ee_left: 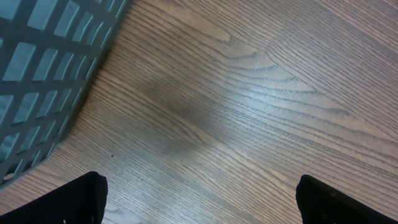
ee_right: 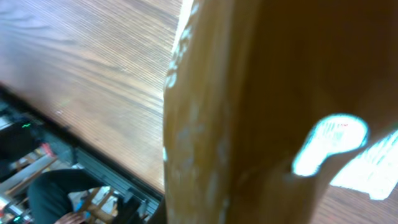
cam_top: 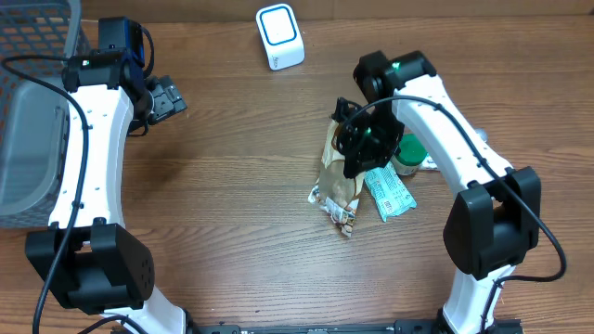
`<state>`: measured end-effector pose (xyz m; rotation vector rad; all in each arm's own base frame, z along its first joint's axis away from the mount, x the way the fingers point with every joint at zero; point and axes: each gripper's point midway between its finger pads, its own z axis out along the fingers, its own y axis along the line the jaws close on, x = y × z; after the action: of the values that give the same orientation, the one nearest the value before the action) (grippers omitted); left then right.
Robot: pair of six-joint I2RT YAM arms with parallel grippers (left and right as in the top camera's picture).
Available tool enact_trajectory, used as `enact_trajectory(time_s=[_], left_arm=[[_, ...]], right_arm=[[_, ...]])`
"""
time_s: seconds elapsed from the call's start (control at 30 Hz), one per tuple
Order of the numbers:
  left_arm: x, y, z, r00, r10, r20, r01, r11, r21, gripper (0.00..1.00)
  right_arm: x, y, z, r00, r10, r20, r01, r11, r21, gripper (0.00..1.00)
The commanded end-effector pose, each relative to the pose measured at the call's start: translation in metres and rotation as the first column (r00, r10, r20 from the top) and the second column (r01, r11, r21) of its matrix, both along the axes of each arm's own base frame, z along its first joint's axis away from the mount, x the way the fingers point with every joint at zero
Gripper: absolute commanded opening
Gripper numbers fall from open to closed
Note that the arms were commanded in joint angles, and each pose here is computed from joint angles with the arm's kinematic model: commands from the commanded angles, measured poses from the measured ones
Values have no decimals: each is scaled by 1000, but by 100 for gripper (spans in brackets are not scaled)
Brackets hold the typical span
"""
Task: Scan the item barcode
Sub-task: 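Carry the pouch back and lower it onto the table center, then open the right gripper and raise it away from the pouch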
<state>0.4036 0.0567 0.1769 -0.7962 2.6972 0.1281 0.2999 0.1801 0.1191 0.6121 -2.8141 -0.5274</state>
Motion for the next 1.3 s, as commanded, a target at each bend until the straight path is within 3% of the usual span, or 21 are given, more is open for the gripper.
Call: enact_trajectory(time_s=[0.0,0.2,0.23,0.27,0.37,0.4,0.53,0.7,1.1,1.27], left_arm=[[2,2,3,1000,14,10,-14,1000,6,100],[2,3,3,1000,14,10,-15,1000,7,99],[2,3,3,1000,14,10,-15,1000,7,100],[2,2,3,1000,14,10,-14,1000,6,99],[2,3,3,1000,14,10,-15,1000,7,99],[2,2,3,1000,14,10,-14,1000,6,100],[2,3,3,1000,14,10,-15,1000,7,99],[2,3,3,1000,14,10,-15,1000,7,100],[2,2,3,1000,14,10,-14,1000,6,100],[2,3,3,1000,14,10,-15,1000,7,99]], right_arm=[[0,-9,-16,1000,23,16,-22,998,-54,4],[17,-25,-30,994,43,100,-27,987,-156,4],[20,-27,-31,993,43,111,-24,986,-167,18],[22,-28,-31,991,45,123,-23,984,-174,38],[33,-27,-33,985,46,167,-15,984,-178,69],[38,-27,-33,982,28,187,6,983,-183,78],[65,-35,-35,949,-110,294,184,954,-237,90],[90,-26,-33,904,-190,382,277,943,-187,100],[140,-33,-20,775,-218,593,388,905,-175,100],[144,-33,-19,766,-221,604,394,904,-168,100]])
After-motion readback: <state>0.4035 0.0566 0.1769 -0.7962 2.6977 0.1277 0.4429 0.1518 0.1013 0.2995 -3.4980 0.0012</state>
